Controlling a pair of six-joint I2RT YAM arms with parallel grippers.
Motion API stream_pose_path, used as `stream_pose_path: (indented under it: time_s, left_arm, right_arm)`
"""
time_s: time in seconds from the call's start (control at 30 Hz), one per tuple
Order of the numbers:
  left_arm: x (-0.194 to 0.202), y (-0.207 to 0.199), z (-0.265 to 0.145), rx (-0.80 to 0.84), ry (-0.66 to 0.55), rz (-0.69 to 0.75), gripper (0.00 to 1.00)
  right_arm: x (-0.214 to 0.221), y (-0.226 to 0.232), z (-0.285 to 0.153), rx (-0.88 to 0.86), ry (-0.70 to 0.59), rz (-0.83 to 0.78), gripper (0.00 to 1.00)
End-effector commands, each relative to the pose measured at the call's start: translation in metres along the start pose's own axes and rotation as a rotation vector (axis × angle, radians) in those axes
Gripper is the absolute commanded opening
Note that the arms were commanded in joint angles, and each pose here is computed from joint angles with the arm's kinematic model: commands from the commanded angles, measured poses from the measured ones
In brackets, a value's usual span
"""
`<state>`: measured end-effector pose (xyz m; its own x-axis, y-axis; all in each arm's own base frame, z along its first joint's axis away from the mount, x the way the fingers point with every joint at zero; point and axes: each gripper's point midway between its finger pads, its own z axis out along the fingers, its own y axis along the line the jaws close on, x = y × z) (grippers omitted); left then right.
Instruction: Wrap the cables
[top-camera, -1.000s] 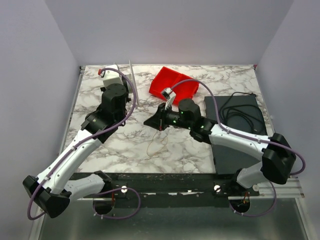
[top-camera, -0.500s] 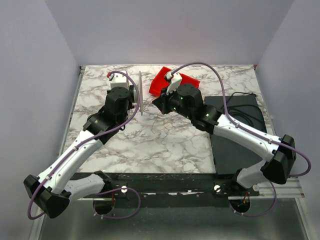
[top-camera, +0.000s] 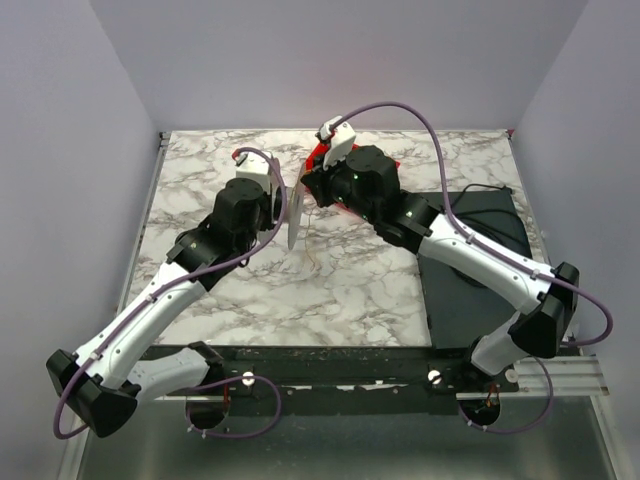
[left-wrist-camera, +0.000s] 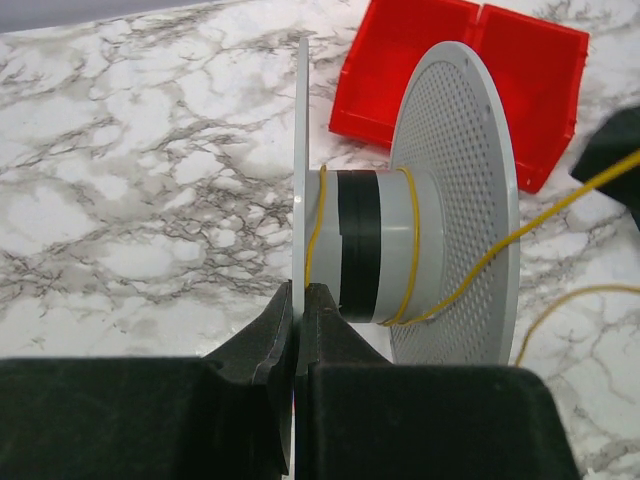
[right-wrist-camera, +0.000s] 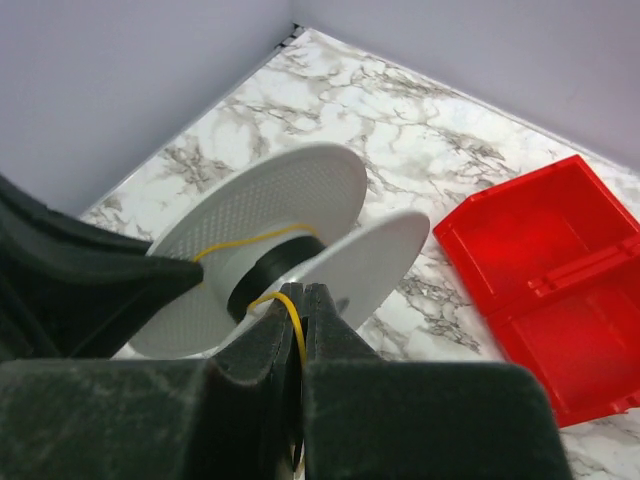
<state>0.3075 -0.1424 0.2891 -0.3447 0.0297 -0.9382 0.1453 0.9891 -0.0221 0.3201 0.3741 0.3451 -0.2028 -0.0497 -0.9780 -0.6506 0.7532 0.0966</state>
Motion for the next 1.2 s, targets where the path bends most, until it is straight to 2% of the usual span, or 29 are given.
stream_pose_path:
  time_s: [0.0, 0.27, 0.47, 0.77, 1.17]
  left_arm:
    - [0.002, -0.017, -0.015, 0.132, -0.009, 0.072, 0.00]
    - [0.008, -0.027, -0.034, 0.255, -0.016, 0.115, 0.00]
    - [0.002, -0.035, -0.053, 0.338, -0.037, 0.082, 0.00]
    - [-0.031, -0.055, -0.086, 0.490, -0.103, -0.025, 0.00]
    - [-0.079, -0.057, -0.126, 0.562, -0.208, -0.139, 0.00]
  right_arm:
    - [-0.003, -0.027, 0.011, 0.112, 0.012, -0.072, 0.01]
    - [0.022, -0.059, 0.025, 0.125, 0.072, -0.038, 0.09]
    - [0.045, -0.087, 0.025, 0.040, 0.088, 0.090, 0.13]
    - [0.072, -0.066, 0.022, -0.207, 0.062, 0.200, 0.16]
    - [0.118, -0.035, 0.015, -0.424, 0.072, 0.339, 0.21]
